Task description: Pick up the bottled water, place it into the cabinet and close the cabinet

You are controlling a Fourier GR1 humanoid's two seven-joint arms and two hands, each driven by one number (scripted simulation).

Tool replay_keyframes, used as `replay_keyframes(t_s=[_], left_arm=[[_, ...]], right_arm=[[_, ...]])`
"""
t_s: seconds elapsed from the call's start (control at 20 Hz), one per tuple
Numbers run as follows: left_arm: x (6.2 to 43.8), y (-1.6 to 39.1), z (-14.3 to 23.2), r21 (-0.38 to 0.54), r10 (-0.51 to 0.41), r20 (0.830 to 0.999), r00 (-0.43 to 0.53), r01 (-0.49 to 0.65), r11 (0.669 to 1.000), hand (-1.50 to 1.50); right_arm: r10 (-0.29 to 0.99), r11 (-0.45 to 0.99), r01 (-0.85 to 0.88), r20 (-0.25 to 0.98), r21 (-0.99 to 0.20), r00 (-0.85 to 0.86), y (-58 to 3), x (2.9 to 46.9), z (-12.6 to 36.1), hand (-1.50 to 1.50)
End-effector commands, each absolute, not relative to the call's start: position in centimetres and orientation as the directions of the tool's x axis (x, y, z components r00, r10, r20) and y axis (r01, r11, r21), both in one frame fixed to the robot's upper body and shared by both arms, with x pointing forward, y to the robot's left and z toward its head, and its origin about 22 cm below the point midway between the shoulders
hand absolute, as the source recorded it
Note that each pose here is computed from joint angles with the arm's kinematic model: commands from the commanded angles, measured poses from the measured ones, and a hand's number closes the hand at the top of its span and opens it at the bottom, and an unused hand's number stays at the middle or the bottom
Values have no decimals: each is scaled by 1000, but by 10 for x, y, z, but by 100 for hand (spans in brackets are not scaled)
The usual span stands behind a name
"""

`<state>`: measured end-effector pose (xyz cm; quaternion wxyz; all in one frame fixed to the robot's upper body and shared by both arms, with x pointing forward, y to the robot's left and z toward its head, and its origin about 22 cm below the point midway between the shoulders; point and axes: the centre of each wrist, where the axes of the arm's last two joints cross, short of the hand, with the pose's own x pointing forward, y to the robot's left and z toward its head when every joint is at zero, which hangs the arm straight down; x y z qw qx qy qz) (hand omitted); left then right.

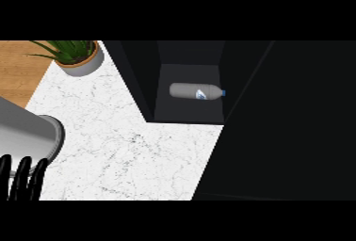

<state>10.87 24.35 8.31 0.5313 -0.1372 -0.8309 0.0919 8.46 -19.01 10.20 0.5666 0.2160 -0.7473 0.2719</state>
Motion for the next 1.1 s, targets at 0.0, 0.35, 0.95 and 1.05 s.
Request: replay_keyframes(t_s=[0.0,0.35,0.95,1.05], left_arm=[[95,266,83,-302,326,856,-400,124,945,-150],[78,283,100,-303,335,856,-395,143,942,-150],[60,323,97,-302,337,859,-385,149,941,-150],[54,331,105,-297,331,854,-402,146,944,-150]], right_arm=[[-82,668,-738,976,-97,-203,-149,77,108,150],[-129,686,-728,980,-20,-149,-142,89,111,150],[-120,723,-691,985,3,-121,-108,157,130,150],[-158,736,-674,983,52,-97,-97,170,131,150]])
